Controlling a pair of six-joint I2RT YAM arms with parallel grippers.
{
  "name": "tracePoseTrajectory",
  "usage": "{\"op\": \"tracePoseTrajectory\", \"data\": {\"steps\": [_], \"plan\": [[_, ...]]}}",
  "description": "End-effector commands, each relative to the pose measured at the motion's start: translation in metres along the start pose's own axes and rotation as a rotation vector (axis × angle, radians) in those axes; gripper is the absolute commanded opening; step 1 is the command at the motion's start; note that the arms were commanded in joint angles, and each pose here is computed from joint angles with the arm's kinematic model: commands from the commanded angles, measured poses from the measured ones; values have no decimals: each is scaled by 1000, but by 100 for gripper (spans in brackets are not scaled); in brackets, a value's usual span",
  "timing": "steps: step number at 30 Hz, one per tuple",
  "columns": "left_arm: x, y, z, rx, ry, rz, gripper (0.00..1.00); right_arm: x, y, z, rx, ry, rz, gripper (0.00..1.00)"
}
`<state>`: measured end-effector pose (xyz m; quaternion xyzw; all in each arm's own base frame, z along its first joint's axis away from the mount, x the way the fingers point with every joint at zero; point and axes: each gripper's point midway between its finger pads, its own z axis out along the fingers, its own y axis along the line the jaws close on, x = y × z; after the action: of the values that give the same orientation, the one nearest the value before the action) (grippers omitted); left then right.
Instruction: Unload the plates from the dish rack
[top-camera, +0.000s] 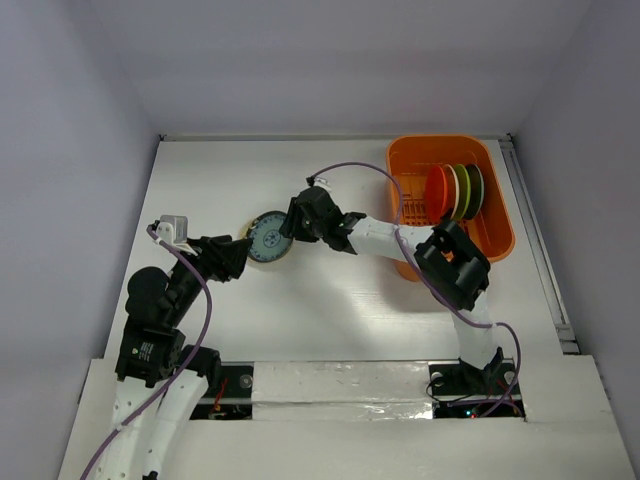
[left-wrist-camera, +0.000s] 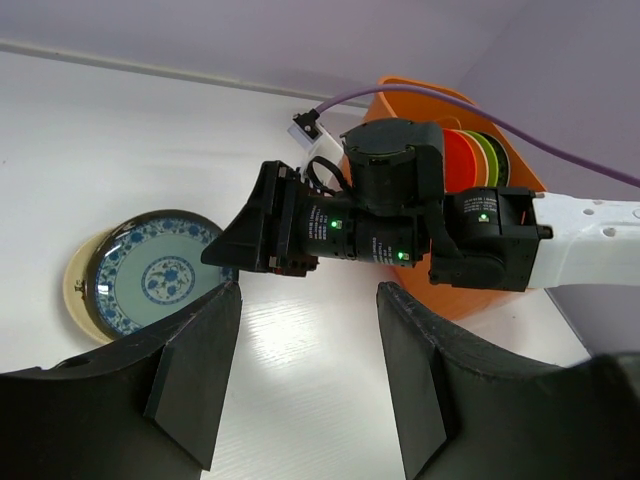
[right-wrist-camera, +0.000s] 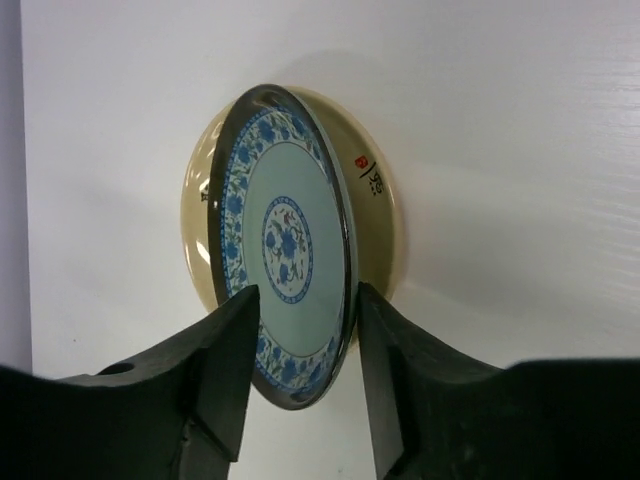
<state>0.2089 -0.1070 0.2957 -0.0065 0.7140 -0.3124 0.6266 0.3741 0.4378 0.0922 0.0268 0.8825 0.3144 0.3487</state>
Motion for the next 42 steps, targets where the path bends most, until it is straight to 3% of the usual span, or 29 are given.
{"op": "tracePoseTrajectory", "data": {"steps": [1, 3, 7, 9, 11, 13, 14, 15, 17, 22, 25, 27, 30, 31, 34, 38, 42], "plan": [[-11, -4, 0, 19, -50, 8, 53, -16, 6, -10, 3, -57, -30, 53], [-11, -5, 0, 20, -49, 8, 53, -16, -2, -17, 43, -48, -61, 62], [-11, -5, 0, 22, -48, 8, 53, -36, -7, -43, 101, -101, -116, 64], [-11, -5, 0, 23, -48, 8, 53, -38, -12, -51, 128, -84, -183, 75], [-11, -6, 0, 27, -48, 9, 53, -48, -15, -62, 172, -99, -216, 76], [-11, -5, 0, 25, -48, 9, 53, -55, -25, -76, 217, -134, -233, 64], [-11, -6, 0, 26, -50, 10, 53, -72, -18, -96, 211, -184, -236, 33], [-11, -6, 0, 26, -50, 9, 53, -78, -22, -107, 231, -209, -241, 16], [-11, -6, 0, 28, -47, 9, 53, -99, -49, -131, 343, -266, -258, 0], [-11, -7, -1, 35, -50, 12, 53, -169, -111, -227, 540, -448, -202, 0], [-12, -7, -1, 35, -55, 13, 50, -185, -154, -261, 663, -484, -180, 2], [-12, -8, -2, 37, -55, 13, 48, -197, -185, -277, 755, -490, -160, 15], [-12, -8, -2, 35, -58, 12, 40, -210, -206, -284, 817, -462, -167, 40], [-12, -7, -1, 34, -55, 10, 31, -212, -207, -281, 810, -442, -174, 43], [-12, -4, -1, 15, -59, 8, 20, -220, -224, -270, 872, -386, -194, 45], [-13, -5, -3, 15, -62, 5, 20, -223, -248, -256, 936, -317, -208, 45], [-14, -6, -3, 16, -63, 5, 32, -226, -262, -252, 985, -300, -212, 45]]}}
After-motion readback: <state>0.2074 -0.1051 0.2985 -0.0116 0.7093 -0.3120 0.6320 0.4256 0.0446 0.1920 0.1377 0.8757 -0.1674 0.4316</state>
